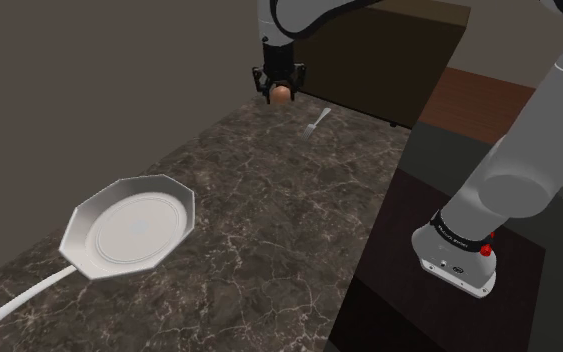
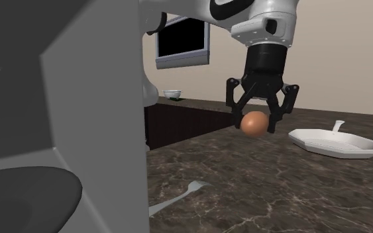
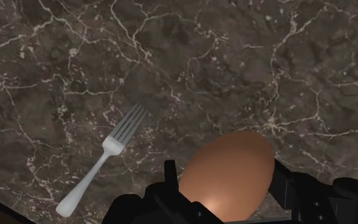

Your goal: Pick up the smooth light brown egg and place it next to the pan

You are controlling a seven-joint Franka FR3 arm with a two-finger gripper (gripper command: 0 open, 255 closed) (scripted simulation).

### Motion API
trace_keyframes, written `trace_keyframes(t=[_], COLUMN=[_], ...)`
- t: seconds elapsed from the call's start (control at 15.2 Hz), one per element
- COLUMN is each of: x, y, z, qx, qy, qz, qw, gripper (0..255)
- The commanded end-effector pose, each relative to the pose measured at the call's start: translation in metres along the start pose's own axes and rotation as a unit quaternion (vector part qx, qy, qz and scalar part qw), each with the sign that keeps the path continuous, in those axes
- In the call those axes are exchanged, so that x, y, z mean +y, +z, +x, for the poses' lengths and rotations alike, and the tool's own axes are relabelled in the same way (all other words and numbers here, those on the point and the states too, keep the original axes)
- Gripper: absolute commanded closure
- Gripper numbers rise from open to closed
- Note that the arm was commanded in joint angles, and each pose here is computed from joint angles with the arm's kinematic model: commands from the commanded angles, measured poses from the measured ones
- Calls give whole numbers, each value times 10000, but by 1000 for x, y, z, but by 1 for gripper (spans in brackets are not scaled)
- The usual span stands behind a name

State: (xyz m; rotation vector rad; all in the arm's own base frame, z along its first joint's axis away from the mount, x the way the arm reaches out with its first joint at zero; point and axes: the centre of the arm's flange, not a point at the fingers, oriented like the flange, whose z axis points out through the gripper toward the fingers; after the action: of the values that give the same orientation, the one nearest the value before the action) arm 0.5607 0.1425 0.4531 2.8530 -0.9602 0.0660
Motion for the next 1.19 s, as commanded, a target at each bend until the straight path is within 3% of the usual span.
trace_keyframes(t=[0.0, 1.12], x=[-14, -147], y=[-5, -35], z=[-21, -200], qx=[1, 1], qy=[7, 7], qz=[-1, -1], qw=[10000, 10000], gripper=[255, 255])
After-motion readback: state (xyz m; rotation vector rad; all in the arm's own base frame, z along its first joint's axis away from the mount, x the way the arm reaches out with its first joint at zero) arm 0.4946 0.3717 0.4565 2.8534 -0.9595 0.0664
